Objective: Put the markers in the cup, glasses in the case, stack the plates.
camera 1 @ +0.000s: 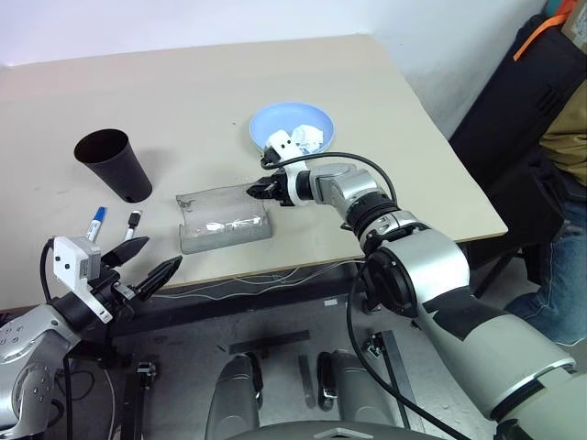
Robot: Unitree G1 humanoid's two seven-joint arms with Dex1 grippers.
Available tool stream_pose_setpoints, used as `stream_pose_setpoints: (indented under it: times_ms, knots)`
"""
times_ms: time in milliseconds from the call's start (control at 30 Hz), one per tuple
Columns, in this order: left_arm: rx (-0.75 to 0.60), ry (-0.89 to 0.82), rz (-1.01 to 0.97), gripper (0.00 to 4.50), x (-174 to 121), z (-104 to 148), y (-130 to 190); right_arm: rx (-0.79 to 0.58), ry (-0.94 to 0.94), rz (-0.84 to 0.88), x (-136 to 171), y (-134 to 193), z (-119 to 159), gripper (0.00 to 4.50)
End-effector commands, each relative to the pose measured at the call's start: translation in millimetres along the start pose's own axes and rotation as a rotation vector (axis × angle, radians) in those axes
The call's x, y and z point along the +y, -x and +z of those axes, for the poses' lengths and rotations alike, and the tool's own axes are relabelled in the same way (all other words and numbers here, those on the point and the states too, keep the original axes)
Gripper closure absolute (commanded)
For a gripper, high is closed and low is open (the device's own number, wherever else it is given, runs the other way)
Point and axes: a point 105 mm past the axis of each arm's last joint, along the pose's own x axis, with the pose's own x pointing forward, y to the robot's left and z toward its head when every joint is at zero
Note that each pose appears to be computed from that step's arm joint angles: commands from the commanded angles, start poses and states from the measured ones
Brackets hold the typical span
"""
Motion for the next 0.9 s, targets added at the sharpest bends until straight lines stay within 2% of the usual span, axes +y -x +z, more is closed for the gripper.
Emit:
stream_pose_setpoints:
  times_ms: [33,233,433,700,900]
  knots:
    - [-0.039,-0.045,0.001,0.00,-0.1,13.8,2.0,-0.042,0.086,0.007,1.6,3.1,20.8,4.48]
    - [-0.037,-0.046,-0.007,0.00,0.1,13.4,0.2,-0.049,0.147,0.094,6.5,10.4,25.8,4.48]
    - [-0.035,-0.047,-0.015,0.00,0.3,13.5,-1.2,-0.051,0.337,0.135,7.4,14.8,18.7,4.48]
    - [-0.036,-0.054,-0.020,0.00,1.3,14.5,-3.6,-0.312,0.471,0.205,19.5,28.9,42.1,4.48]
    - [-0.035,-0.059,-0.018,0.00,2.3,14.7,-3.9,-0.435,0.574,0.249,27.7,41.0,43.4,4.48]
